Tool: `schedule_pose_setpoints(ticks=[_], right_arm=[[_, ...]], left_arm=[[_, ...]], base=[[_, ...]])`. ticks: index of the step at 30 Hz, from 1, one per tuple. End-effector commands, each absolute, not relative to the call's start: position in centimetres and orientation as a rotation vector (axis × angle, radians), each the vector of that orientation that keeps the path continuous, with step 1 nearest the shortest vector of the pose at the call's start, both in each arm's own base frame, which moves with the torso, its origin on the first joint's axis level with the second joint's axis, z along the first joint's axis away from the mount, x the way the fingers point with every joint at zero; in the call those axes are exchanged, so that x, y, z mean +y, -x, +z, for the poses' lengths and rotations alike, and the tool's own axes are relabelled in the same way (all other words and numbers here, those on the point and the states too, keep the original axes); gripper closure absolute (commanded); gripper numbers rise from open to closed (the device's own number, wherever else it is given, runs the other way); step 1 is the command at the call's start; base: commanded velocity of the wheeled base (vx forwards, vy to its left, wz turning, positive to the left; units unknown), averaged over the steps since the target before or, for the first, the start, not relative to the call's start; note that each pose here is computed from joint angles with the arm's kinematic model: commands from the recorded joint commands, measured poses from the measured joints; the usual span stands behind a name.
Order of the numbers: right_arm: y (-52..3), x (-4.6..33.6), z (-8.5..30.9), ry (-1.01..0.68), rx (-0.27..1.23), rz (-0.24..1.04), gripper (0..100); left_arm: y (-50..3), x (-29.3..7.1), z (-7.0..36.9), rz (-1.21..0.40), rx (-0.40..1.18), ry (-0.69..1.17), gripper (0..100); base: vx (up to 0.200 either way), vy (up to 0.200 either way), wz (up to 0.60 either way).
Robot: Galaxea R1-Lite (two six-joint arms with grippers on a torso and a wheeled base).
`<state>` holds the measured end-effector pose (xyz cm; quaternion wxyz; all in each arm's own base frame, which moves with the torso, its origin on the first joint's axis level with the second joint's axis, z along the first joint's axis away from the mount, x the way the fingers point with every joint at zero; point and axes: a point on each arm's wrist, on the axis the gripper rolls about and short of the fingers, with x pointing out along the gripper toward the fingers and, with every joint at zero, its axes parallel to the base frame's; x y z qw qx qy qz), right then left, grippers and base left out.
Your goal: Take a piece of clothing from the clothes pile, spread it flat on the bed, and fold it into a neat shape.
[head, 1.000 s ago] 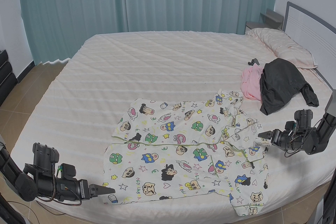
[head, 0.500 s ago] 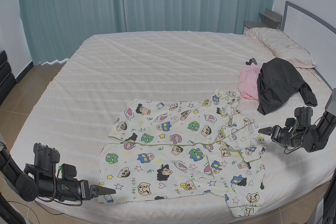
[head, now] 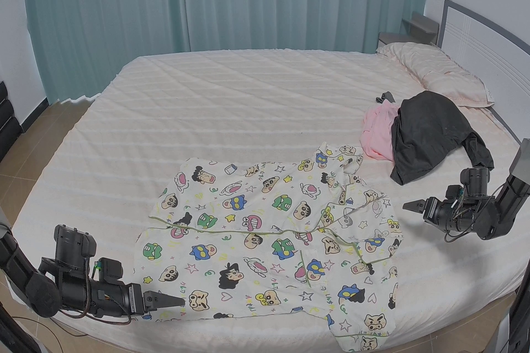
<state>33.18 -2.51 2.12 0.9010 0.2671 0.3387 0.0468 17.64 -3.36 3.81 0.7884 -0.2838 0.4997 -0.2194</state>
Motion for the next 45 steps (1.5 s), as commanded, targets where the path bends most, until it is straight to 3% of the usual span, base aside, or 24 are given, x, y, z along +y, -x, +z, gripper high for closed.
schedule_pose_setpoints(ticks=[1, 5, 27, 28, 45], right_arm=[[-33.4, -1.8, 1.6, -0.545, 0.718, 0.115, 0], [-33.9, -1.1, 1.1, -0.537, 0.724, 0.135, 0], [-34.3, 2.6, -3.4, -0.5, 0.863, 0.209, 0], [-34.4, 2.5, -3.5, -0.502, 0.861, 0.207, 100], [-32.9, -1.1, -2.9, -0.543, 0.739, 0.131, 100]], left_arm=[[-17.5, -3.3, 3.7, -0.472, 1.084, 0.611, 0], [-17.5, -3.3, 3.7, -0.471, 1.087, 0.611, 0], [-17.4, -3.4, 3.4, -0.469, 1.102, 0.611, 0], [-17.4, -3.3, 3.4, -0.467, 1.102, 0.612, 0], [-17.4, -3.3, 3.2, -0.464, 1.11, 0.611, 0]], base=[[0.2, 0.0, 0.0], [0.2, 0.0, 0.0], [0.0, 0.0, 0.0], [0.0, 0.0, 0.0], [0.0, 0.0, 0.0]])
